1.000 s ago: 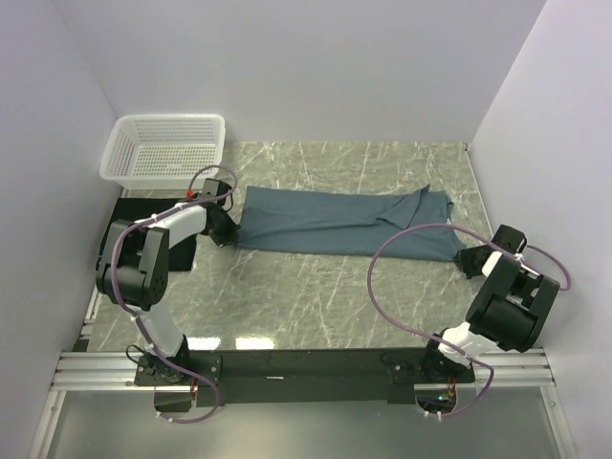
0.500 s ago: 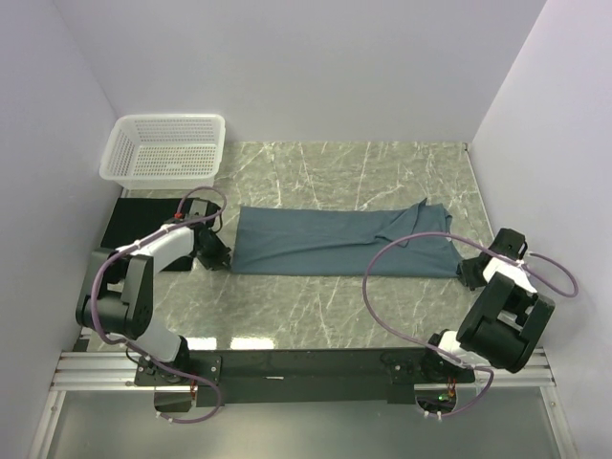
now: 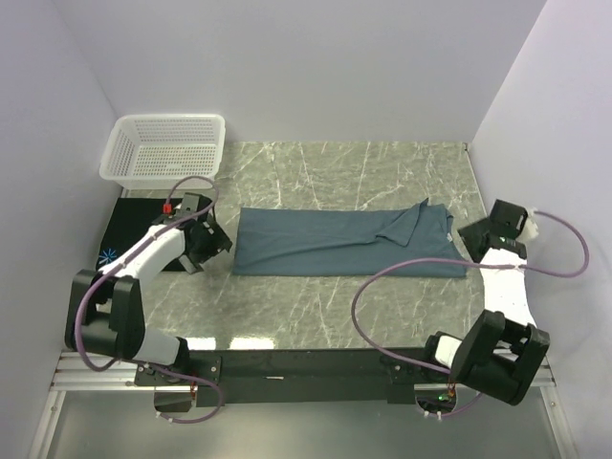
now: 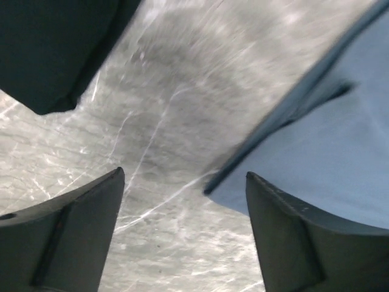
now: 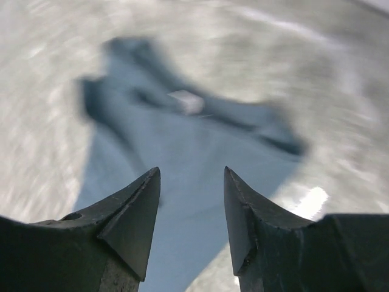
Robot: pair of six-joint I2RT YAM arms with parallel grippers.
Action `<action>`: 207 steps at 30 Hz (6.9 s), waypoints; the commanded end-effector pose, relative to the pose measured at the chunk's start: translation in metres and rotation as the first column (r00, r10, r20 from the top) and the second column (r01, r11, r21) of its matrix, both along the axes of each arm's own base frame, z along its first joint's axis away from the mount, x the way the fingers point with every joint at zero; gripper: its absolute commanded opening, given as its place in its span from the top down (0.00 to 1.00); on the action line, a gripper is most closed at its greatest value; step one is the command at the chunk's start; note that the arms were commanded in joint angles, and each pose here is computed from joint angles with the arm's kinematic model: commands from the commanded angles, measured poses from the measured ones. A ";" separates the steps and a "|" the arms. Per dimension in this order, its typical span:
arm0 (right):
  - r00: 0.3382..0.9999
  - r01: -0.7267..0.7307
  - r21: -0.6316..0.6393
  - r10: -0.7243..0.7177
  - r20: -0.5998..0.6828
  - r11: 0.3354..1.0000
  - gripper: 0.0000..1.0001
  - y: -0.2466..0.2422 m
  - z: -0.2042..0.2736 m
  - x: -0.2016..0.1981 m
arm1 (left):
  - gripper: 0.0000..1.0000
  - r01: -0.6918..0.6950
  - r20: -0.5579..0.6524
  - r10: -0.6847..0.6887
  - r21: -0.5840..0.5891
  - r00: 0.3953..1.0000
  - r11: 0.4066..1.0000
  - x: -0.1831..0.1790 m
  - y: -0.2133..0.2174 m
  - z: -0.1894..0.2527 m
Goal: Fold and stack the t-shirts
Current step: Fold the tshirt
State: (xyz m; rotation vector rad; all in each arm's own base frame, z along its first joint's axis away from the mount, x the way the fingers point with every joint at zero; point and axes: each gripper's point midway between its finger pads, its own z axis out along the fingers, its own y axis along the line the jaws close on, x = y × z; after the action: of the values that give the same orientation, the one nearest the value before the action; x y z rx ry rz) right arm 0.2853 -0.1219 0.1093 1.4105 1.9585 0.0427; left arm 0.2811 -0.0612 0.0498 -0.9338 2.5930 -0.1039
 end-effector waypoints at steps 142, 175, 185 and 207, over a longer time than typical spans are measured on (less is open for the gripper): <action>0.863 -0.504 0.067 0.499 0.087 0.861 0.62 0.106 -0.002 0.082 | 0.04 0.196 0.283 -0.234 0.156 0.930 0.968 0.040 0.009 0.041; 0.818 -0.575 0.176 0.566 0.101 0.799 0.71 0.148 -0.039 0.112 | 0.23 0.359 0.267 -0.347 0.003 0.899 0.933 0.079 -0.085 0.045; 0.858 -0.513 0.170 0.506 0.087 0.842 0.71 0.112 -0.042 0.102 | 0.27 0.385 0.183 -0.411 0.165 0.893 0.908 0.108 -0.077 0.029; 0.899 -0.430 0.222 0.438 0.016 0.875 0.71 0.091 -0.081 0.087 | 0.68 0.381 0.109 -0.407 0.205 0.907 0.902 0.117 -0.078 -0.005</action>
State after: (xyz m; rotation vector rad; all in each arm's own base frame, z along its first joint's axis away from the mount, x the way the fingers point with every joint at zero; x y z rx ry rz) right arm 0.3708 -0.0225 0.0318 1.0720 2.3408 0.4931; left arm 0.3874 -0.1396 0.0368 -0.3205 2.6014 -0.0710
